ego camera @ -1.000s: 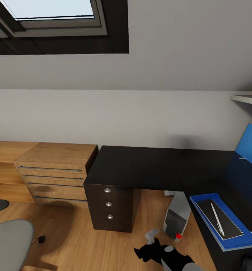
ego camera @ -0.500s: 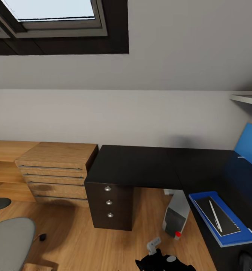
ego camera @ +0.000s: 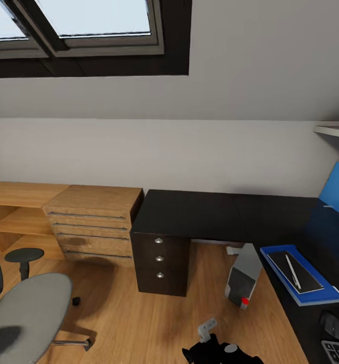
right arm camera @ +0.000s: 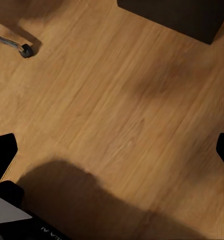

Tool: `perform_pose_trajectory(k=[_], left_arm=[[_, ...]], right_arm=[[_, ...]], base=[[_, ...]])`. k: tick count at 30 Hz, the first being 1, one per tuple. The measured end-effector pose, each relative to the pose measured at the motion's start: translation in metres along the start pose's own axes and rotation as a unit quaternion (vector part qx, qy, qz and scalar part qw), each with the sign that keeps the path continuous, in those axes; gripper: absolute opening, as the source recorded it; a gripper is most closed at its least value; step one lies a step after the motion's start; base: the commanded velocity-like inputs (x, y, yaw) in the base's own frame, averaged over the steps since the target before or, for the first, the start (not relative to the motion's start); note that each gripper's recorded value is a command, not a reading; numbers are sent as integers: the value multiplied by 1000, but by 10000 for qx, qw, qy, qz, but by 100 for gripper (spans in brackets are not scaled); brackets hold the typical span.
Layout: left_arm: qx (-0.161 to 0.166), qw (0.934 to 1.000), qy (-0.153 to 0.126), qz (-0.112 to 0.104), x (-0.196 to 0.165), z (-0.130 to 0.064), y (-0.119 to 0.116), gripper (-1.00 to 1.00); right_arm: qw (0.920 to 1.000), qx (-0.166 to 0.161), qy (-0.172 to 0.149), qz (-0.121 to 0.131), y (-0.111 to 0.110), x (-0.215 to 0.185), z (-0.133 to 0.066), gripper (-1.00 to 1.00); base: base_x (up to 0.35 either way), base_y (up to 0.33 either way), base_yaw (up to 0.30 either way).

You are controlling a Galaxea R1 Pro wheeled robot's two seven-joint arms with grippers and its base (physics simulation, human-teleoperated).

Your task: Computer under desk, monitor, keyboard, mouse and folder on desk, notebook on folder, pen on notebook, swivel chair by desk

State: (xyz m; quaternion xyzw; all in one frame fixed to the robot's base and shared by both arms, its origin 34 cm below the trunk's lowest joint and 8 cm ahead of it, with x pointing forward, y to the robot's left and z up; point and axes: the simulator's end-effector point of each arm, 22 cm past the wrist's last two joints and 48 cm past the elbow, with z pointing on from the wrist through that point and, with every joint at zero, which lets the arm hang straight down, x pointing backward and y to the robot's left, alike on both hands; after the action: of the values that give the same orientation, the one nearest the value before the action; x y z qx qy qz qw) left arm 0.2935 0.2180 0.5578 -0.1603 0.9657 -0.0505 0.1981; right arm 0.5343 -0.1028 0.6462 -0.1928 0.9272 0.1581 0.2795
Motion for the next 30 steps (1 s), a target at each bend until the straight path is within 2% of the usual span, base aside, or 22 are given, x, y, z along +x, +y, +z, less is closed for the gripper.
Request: perform_pose_trajectory(k=[6, 18, 22, 27, 30], left_arm=[[-13, 10000, 12, -4, 1, 0, 1, 100], [-39, 10000, 42, -14, 4, 0, 3, 100], [-54, 10000, 41, -19, 3, 0, 5, 100], [-58, 10000, 40, -21, 3, 0, 5, 100], [-65, 10000, 43, -21, 3, 0, 6, 100]], right_arm=[[9993, -16, -346, -106, 2, -13, 0, 100], [9991, -75, -413, -109, 9, -11, 2, 100], [9980, -139, -595, -139, 17, -13, 1, 100], [9976, 41, -683, -120, 10, -15, 1, 100], [9970, 279, -710, -87, 1, -17, 1, 100]], base=[[-63, 43, 251], [-2, 1, 262], [0, 0, 270], [0, 0, 277], [0, 0, 279]])
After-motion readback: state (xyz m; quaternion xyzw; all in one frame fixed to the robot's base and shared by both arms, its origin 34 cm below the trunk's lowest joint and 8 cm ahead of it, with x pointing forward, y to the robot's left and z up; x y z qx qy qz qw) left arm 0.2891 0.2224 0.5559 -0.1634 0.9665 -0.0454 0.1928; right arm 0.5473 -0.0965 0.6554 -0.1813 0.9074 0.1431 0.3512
